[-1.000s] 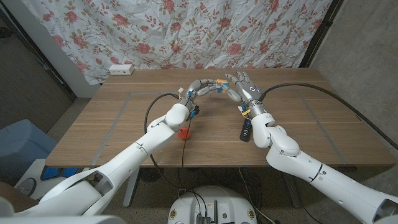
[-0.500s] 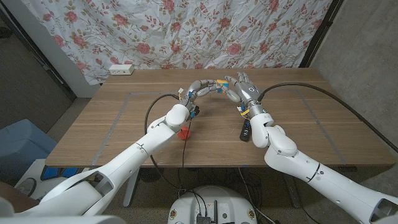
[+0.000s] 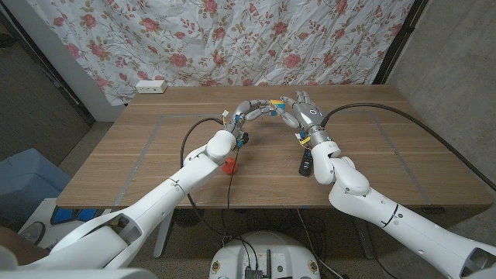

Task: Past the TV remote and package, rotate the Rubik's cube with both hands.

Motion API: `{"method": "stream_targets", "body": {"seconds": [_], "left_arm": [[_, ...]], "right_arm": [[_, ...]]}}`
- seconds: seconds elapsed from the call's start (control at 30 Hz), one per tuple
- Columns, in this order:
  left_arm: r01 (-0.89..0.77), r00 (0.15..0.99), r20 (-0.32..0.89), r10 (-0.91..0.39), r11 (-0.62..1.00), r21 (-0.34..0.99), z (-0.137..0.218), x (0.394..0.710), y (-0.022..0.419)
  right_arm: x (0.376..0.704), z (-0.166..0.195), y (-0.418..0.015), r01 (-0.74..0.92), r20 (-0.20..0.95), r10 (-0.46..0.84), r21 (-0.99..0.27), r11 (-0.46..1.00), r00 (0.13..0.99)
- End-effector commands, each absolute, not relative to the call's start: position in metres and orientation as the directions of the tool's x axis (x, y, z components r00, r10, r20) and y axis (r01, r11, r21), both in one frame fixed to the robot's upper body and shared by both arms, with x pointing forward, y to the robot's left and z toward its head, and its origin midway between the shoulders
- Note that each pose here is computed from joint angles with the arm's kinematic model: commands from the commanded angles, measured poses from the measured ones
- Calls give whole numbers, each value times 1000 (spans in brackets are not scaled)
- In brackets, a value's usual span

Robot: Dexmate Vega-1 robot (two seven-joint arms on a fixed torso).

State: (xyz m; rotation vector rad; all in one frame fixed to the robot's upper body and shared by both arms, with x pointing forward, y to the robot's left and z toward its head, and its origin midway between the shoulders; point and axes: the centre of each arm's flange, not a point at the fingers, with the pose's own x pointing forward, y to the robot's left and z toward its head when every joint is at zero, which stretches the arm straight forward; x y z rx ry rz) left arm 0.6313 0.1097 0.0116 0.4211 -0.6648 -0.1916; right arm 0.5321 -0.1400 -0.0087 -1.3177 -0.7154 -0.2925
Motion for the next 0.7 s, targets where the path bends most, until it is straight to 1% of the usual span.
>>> {"method": "stream_targets", "body": {"seconds": [0.03, 0.7], "left_arm": [[42, 775, 556, -301, 902, 429, 10, 632, 109], [47, 775, 555, -302, 904, 426, 8, 633, 110]], "right_arm": [[531, -12, -140, 568, 616, 196, -784, 251, 763], [530, -13, -140, 570, 617, 190, -782, 253, 763]]}}
